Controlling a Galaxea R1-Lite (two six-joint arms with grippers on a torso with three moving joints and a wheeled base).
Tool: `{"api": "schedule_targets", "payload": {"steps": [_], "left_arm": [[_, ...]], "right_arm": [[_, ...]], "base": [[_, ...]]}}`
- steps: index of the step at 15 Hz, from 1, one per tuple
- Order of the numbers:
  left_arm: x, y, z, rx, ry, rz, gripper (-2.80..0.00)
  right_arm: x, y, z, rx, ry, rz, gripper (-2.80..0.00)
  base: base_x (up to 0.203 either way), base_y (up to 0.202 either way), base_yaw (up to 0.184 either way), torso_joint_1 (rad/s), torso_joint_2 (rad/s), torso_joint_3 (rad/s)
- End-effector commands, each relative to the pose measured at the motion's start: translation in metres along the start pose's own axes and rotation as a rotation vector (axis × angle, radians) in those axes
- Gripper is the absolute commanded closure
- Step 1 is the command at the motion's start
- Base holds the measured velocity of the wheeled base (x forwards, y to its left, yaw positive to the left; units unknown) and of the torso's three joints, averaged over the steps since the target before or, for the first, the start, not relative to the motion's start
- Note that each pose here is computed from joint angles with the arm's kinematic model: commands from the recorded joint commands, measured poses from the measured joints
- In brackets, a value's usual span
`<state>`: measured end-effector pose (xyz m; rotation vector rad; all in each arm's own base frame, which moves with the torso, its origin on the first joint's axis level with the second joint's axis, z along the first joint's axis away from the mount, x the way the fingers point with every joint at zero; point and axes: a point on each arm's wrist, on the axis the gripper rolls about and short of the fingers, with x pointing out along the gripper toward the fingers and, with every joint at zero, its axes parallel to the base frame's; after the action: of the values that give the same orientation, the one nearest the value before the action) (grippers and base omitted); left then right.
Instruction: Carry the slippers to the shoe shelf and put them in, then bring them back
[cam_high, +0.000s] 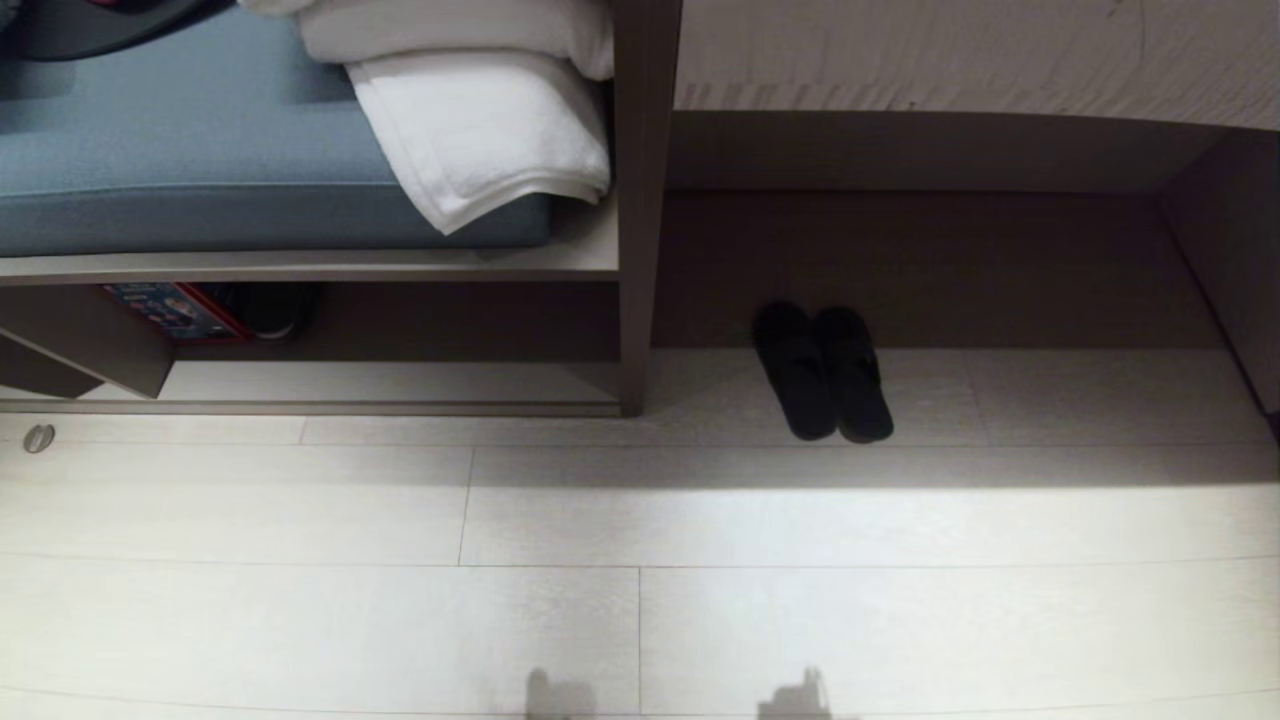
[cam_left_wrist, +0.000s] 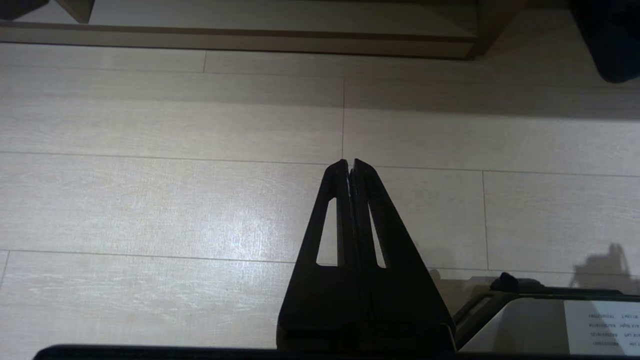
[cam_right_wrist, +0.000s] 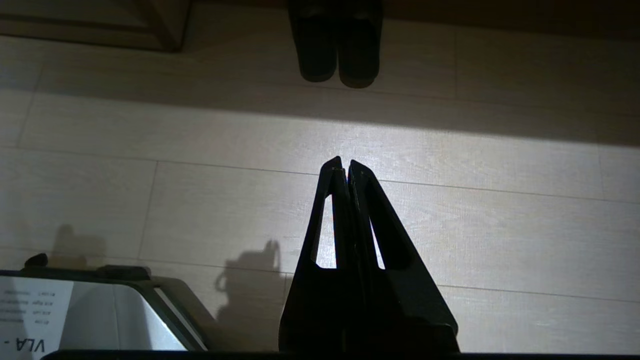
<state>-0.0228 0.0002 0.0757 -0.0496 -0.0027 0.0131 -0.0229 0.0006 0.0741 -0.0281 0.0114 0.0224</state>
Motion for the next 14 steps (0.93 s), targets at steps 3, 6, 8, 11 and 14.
{"api": "schedule_targets", "payload": {"steps": [3, 6, 8, 11, 14], "left_arm": [[0.0, 0.0, 0.0001, -0.001, -0.001, 0.001, 0.0], [0.0, 0.0, 0.0001, -0.001, -0.001, 0.001, 0.0], [0.0, 0.0, 0.0001, -0.001, -0.001, 0.001, 0.0], [0.0, 0.0, 0.0001, -0.001, -0.001, 0.001, 0.0], [0.0001, 0.0, 0.0001, -0.001, 0.001, 0.0, 0.0]], "right_arm": [[0.0002, 0.0, -0.0004, -0.001, 0.004, 0.001, 0.0], [0.0002, 0.0, -0.0004, -0.001, 0.004, 0.001, 0.0], [0.0002, 0.0, -0.0004, -0.001, 0.004, 0.001, 0.0], [0.0002, 0.0, -0.0004, -0.001, 0.004, 0.001, 0.0], [0.0002, 0.0, -0.0004, -0.001, 0.004, 0.001, 0.0]], "base": [[0.0, 0.0, 0.0, 0.005, 0.0, 0.205], [0.0, 0.0, 0.0, 0.002, 0.0, 0.202], [0.0, 0.0, 0.0, 0.003, 0.0, 0.201], [0.0, 0.0, 0.0, 0.005, 0.0, 0.201], [0.0, 0.0, 0.0, 0.0, 0.0, 0.197]]}}
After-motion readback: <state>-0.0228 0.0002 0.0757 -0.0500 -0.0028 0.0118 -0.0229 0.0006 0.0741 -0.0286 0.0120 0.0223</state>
